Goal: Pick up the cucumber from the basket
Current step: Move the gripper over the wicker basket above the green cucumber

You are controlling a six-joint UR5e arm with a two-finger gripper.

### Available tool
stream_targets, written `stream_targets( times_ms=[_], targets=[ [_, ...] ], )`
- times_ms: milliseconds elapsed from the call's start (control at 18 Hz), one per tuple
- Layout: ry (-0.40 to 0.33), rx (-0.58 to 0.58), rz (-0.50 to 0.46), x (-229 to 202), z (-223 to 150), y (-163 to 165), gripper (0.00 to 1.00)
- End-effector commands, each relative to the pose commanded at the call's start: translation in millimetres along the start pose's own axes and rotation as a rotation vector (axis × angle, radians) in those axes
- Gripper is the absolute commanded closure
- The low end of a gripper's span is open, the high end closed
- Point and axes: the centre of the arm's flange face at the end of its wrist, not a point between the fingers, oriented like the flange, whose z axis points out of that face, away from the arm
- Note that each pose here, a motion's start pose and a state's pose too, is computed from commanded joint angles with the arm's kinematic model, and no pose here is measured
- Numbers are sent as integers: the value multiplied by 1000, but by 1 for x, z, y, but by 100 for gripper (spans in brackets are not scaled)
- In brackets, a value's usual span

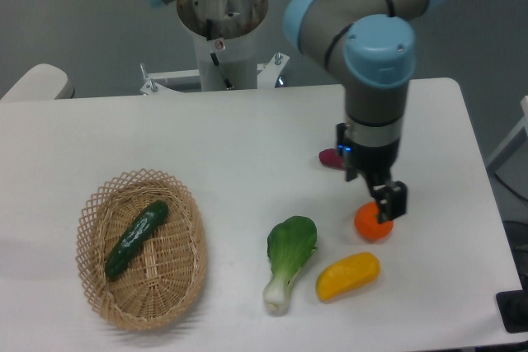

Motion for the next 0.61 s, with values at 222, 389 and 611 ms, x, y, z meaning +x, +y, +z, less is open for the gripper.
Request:
stream_targets(
  times_ms=[222, 389, 611],
  targets=[
    [45, 1, -261, 51, 16, -63, 0],
    [92, -19, -395, 92, 34, -101, 0],
    [140, -39, -546, 129, 56, -138, 0]
  ],
)
